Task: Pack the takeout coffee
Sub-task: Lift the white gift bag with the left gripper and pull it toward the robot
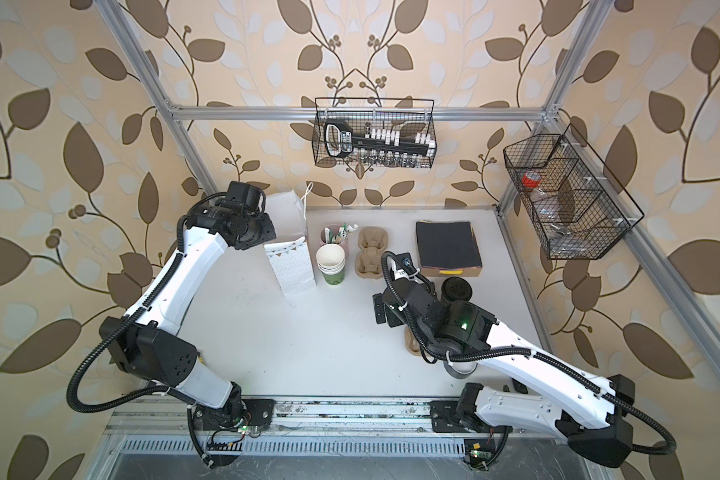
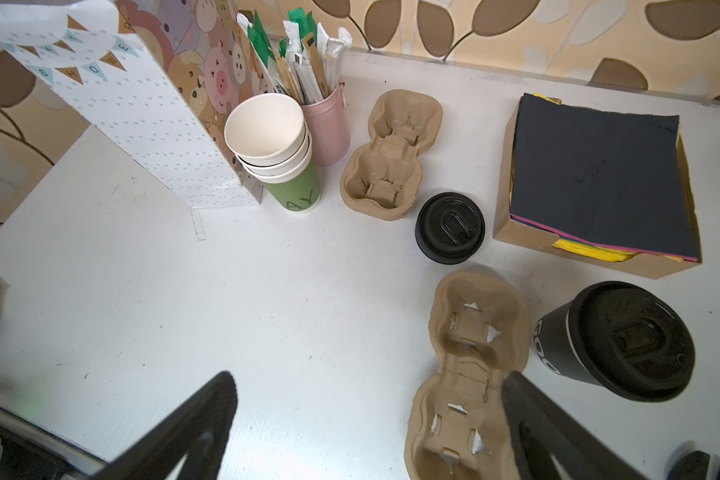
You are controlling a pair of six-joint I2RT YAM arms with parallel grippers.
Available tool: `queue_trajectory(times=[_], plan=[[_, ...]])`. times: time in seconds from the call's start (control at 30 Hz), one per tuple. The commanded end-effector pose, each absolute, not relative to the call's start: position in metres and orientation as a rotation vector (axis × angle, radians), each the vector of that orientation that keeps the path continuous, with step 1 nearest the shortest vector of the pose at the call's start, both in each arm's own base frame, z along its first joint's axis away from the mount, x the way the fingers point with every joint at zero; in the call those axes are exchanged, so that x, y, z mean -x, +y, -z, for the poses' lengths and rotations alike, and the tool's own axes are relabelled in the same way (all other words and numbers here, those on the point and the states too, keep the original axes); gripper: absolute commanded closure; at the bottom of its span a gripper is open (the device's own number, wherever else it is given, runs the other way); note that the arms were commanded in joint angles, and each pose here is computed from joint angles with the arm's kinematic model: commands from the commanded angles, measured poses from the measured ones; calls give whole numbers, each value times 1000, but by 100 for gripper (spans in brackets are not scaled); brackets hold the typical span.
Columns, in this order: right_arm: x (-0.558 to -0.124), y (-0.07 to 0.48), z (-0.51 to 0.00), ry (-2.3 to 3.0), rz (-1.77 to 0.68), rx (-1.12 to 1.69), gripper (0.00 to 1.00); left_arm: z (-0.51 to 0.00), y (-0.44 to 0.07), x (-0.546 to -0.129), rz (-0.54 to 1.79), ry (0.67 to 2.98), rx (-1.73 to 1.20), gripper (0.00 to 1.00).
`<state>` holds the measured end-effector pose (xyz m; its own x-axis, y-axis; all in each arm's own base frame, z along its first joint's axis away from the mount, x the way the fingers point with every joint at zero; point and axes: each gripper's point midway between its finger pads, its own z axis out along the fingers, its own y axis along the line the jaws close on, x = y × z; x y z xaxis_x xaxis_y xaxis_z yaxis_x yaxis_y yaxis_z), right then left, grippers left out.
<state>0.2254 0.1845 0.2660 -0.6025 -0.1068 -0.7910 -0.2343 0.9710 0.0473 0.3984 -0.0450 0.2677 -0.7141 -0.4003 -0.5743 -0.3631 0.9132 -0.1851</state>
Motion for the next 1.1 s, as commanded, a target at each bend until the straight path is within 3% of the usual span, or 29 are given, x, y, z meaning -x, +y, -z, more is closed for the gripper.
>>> queue_trajectory(times=[0.0,0.37,0.5,0.77,1.07], plan=[[-223,179,-262,2226,-149,231,0,-280,-34,-402,38,2399,560,59],[-222,179,-259,2229,-140,235,0,-279,-31,-405,13,2408,567,84],[-222,180,-257,2233,-145,234,0,-279,-29,-405,-2,2409,572,97],[-221,180,-256,2236,-147,237,0,-312,-13,-389,-19,2334,614,100],[-220,182,-249,2248,-151,249,0,-387,-5,-312,122,2129,598,100]])
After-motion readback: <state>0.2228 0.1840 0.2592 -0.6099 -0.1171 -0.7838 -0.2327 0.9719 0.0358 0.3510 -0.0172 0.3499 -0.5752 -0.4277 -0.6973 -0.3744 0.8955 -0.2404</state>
